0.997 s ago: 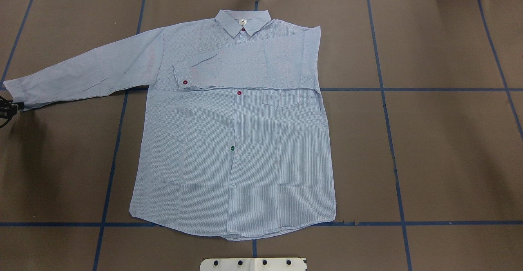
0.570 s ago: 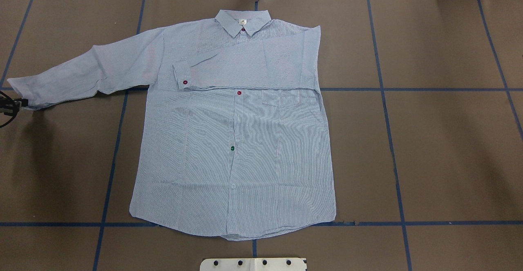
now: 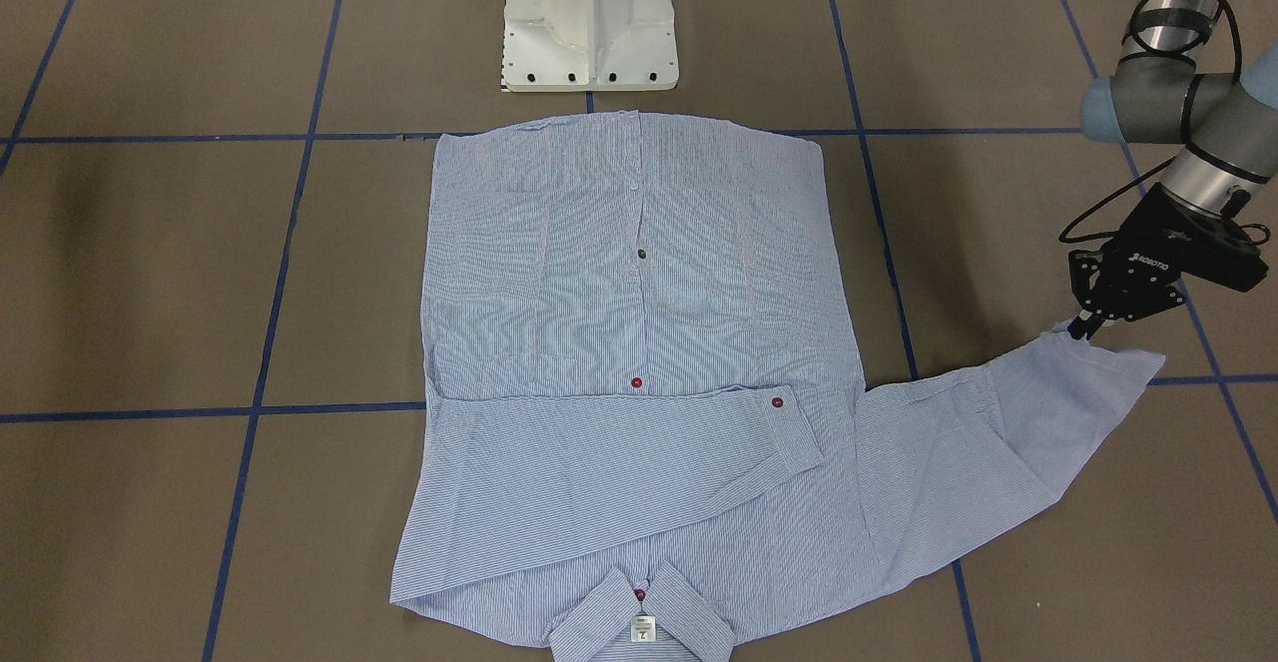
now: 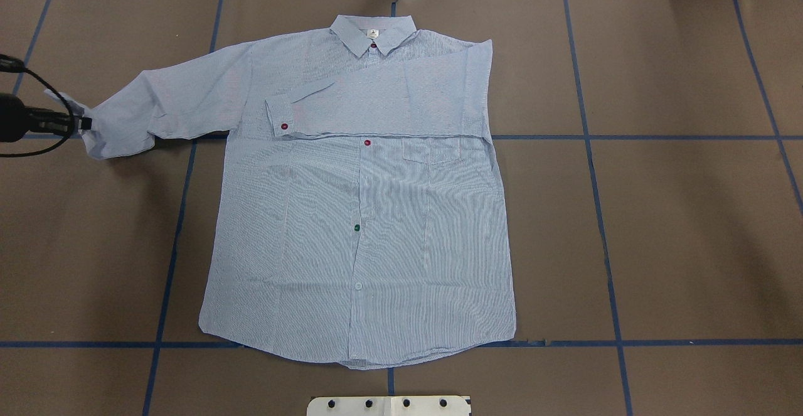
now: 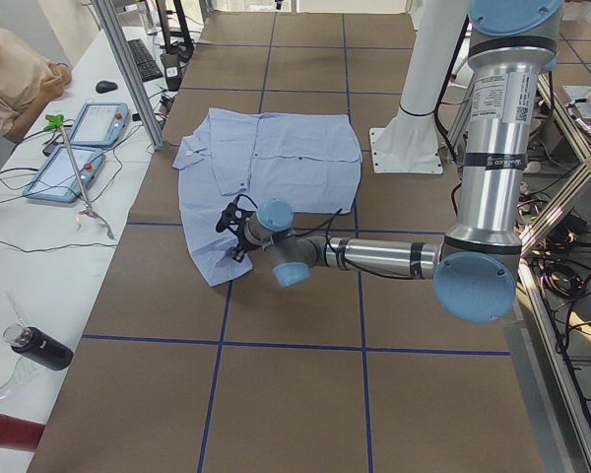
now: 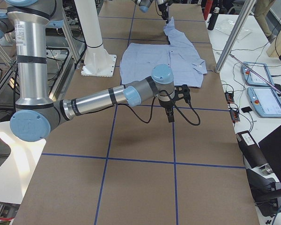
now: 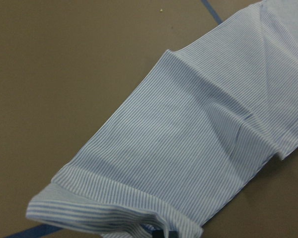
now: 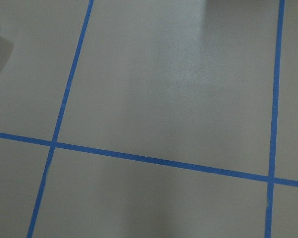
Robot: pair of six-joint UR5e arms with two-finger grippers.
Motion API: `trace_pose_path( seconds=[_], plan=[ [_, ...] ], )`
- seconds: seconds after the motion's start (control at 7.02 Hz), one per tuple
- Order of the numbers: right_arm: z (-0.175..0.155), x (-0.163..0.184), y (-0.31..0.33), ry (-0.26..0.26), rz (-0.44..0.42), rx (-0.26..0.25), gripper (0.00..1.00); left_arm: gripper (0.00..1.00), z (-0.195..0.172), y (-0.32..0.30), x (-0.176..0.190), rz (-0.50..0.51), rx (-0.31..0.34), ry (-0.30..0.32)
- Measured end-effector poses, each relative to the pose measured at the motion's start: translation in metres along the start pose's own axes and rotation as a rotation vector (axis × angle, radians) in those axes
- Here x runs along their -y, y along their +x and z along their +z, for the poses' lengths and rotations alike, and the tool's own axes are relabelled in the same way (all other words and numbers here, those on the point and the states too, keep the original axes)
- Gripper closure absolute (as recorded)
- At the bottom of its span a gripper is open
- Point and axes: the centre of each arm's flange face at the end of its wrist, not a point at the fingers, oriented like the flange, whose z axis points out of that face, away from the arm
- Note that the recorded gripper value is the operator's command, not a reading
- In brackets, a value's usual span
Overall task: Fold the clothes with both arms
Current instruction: 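Fold the held sleeve across the shirt body with the left gripper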
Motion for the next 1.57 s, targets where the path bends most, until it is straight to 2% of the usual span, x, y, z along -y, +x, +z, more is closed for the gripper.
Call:
trace_pose_path(
  seconds=[0.28,0.57,0.85,1.0,1.28,1.42,1.57],
  plan=[
    [0.001,0.000,0.000,-0.002,0.004,0.000,0.00,1.00,-0.006,0.094,0.075,-0.080,-0.007,-0.022],
    [0.001,0.000,0.000,-0.003,0.006,-0.001,0.00,1.00,0.020,0.230,0.126,-0.189,-0.037,-0.076],
    [0.002,0.000,0.001,-0.004,0.008,-0.002,0.00,1.00,0.041,0.359,0.145,-0.281,-0.063,-0.107],
    [0.002,0.000,0.001,-0.004,0.008,-0.002,0.00,1.00,0.054,0.407,0.153,-0.321,-0.072,-0.109],
    [0.002,0.000,0.001,-0.004,0.009,-0.002,0.00,1.00,0.089,0.480,0.169,-0.397,-0.049,-0.103],
    [0.003,0.000,0.002,-0.005,0.009,-0.003,0.00,0.13,0.109,0.502,0.171,-0.414,-0.023,-0.100],
    [0.003,0.001,0.002,-0.006,0.010,-0.003,0.00,0.00,0.124,0.514,0.164,-0.410,-0.006,-0.102]
  ],
)
